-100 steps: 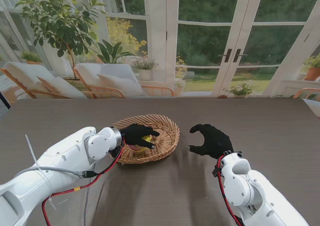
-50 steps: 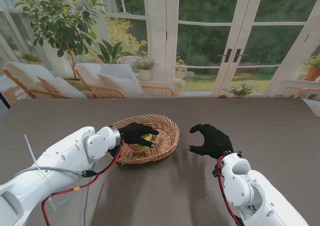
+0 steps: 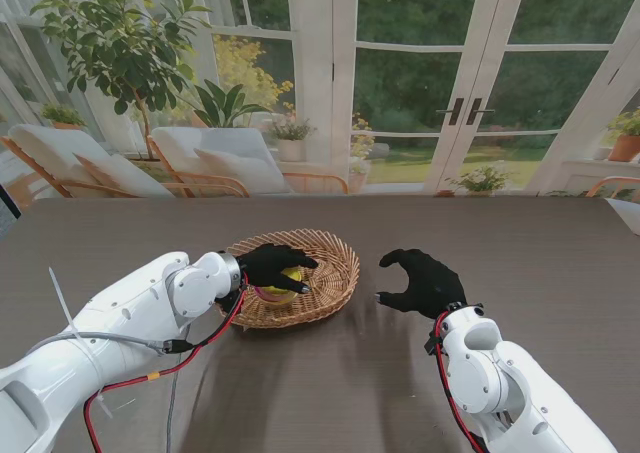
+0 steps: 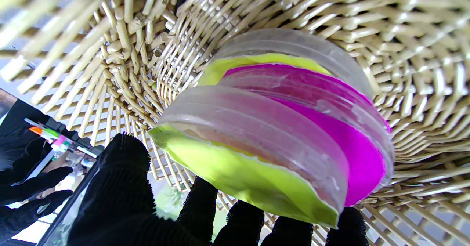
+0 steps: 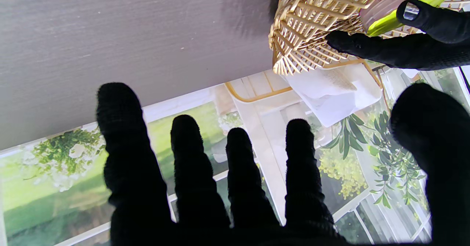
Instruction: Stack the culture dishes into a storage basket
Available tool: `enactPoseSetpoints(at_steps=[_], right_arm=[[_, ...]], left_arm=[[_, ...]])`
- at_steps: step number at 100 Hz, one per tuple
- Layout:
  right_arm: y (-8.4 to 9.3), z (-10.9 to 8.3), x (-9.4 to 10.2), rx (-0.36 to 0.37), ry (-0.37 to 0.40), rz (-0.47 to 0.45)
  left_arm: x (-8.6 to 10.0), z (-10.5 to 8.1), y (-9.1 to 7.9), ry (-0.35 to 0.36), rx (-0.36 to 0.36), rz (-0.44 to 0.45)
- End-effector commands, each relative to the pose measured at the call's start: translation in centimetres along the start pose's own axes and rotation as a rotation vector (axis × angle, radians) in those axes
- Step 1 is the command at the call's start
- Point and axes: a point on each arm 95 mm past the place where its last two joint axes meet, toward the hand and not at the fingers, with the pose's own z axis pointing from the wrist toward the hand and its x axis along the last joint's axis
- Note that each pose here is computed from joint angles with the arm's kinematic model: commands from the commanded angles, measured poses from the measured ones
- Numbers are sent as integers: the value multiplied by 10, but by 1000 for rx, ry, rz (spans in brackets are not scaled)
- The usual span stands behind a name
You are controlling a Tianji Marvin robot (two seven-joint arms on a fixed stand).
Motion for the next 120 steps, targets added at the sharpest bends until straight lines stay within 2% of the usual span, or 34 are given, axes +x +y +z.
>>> enactPoseSetpoints(at_steps=[1, 120], right_arm=[[-4, -1, 1, 21, 1, 3], [-5, -1, 1, 29, 3, 5]], left_arm=[[3, 2, -2, 10, -9, 2], [3, -1, -9, 20, 9, 20]])
